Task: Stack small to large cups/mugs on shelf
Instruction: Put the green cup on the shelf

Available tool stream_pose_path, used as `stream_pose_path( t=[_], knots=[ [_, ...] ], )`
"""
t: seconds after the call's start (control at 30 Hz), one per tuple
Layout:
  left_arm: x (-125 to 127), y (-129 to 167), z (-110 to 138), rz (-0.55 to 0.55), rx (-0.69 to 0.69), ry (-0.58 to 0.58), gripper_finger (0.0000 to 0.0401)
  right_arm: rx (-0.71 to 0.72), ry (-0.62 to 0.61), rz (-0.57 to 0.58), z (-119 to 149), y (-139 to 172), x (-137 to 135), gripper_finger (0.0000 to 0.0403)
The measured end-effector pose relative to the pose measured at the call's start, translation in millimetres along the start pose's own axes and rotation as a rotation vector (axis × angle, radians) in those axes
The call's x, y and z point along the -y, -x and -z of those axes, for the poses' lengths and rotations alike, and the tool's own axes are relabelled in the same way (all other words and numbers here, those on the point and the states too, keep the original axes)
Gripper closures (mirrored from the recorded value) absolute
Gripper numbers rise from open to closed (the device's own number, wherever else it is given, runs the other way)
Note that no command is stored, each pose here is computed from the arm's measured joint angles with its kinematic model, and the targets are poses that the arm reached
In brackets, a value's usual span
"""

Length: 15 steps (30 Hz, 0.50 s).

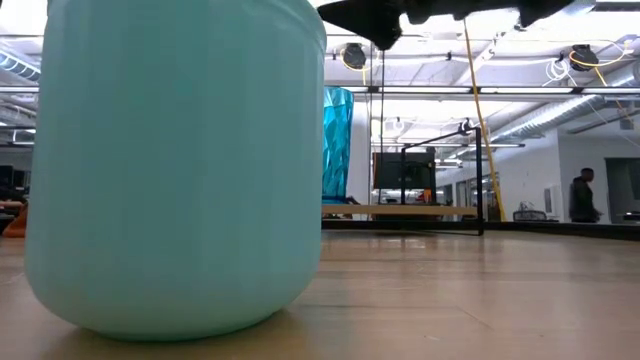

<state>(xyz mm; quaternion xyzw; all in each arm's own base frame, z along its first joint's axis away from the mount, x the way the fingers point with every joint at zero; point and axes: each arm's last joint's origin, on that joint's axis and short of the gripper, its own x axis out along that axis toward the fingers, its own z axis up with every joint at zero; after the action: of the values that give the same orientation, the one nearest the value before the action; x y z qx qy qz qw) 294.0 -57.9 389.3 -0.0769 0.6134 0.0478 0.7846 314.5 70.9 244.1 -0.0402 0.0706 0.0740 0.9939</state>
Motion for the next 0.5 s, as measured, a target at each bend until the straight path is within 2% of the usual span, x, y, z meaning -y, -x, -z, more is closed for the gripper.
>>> stream_pose_path(
  t=[0.2,0.37,0.5],
  knots=[
    [1,0,0,0.001,0.000,-0.005,0.0401,0.007,-0.008,-0.031,-1,-27,8,0.0060],
    [2,0,1,0.002,-0.001,-0.011,0.0401,0.003,-0.025,-0.106,0,-48,13,0.0060],
    [4,0,2,0.004,-0.001,-0.021,0.0401,-0.007,-0.026,-0.113,3,-62,16,0.0060]
  ],
)
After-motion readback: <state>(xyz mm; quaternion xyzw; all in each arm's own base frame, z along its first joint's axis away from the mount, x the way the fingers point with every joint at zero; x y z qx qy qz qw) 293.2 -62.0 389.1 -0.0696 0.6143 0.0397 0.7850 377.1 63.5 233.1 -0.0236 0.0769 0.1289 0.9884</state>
